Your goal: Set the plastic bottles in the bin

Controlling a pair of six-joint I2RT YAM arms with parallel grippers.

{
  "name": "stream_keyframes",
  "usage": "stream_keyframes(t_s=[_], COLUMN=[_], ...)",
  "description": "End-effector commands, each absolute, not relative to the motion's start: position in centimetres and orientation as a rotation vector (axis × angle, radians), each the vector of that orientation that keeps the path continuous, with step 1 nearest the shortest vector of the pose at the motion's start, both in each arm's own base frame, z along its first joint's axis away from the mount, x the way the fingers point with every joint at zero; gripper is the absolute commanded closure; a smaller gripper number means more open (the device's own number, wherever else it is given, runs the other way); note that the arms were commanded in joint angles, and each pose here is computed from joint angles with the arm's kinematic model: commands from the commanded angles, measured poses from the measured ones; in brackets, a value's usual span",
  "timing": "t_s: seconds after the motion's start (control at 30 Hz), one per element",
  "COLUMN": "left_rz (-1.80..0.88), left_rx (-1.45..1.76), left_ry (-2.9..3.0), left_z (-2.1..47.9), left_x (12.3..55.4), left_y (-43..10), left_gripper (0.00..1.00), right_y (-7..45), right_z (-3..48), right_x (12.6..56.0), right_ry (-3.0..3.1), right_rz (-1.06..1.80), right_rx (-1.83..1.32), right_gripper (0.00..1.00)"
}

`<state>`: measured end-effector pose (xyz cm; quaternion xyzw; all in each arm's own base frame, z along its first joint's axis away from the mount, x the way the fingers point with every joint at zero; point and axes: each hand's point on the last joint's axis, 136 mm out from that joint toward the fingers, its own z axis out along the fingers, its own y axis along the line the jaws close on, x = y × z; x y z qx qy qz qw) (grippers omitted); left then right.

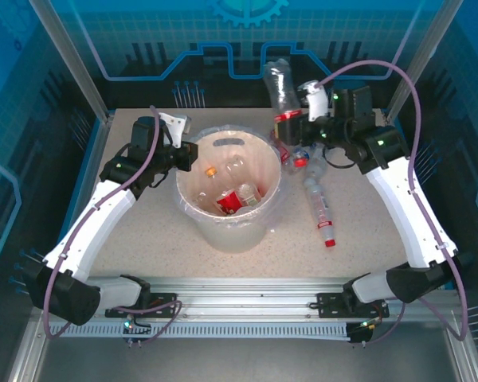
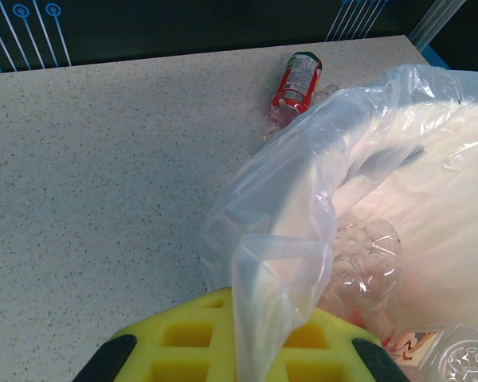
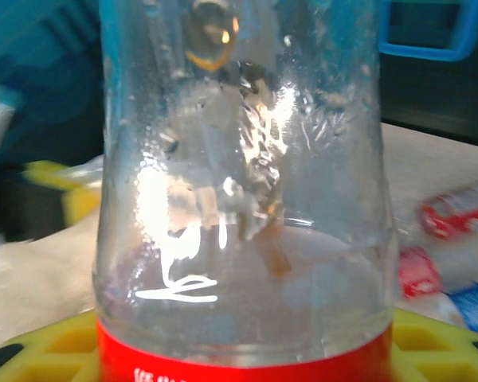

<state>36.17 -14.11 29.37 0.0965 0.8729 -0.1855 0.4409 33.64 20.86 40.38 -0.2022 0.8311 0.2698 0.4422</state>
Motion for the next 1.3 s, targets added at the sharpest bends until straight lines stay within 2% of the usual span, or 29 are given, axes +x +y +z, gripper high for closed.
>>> stream_keyframes(t_s=[0.0,0.17,0.37,0.8,0.9,0.97,1.1,1.27], left_rz=[-0.527,-0.523,-0.525,-0.52,-0.521,-0.518,-0.518,-0.517], left_rx=[0.213,0.212,0.209,0.214,0.216,0.214,0.214,0.217], left_ry=[2.274,2.273,2.272,2.272,2.273,2.272,2.272,2.269], left_z=[26.7,26.7,26.8,26.8,26.8,26.8,26.8,26.9], left_x=[35.0,35.0,35.0,35.0,35.0,35.0,35.0,35.0], left_y=[-14.9,-14.9,-14.9,-14.9,-14.9,-14.9,-14.9,-14.9], left_gripper=[1.0,1.0,1.0,1.0,1.0,1.0,1.0,1.0], right_y=[24.4,29.6,33.4,34.2,33.7,33.3,32.7,31.7], right_z=[39.8,39.1,36.6,30.2,29.3,28.9,29.8,31.8], right_x=[32.1,30.4,30.0,29.6,29.5,29.6,29.7,30.1], right_ry=[2.091,2.075,2.106,2.211,2.221,2.226,2.2,2.149], right_rz=[0.72,0.806,0.866,0.865,0.827,0.797,0.745,0.699], right_rx=[-0.653,-0.809,-0.895,-0.937,-0.953,-0.964,-0.976,-0.962], right_gripper=[0.49,0.5,0.52,0.51,0.45,0.35,0.22,0.18])
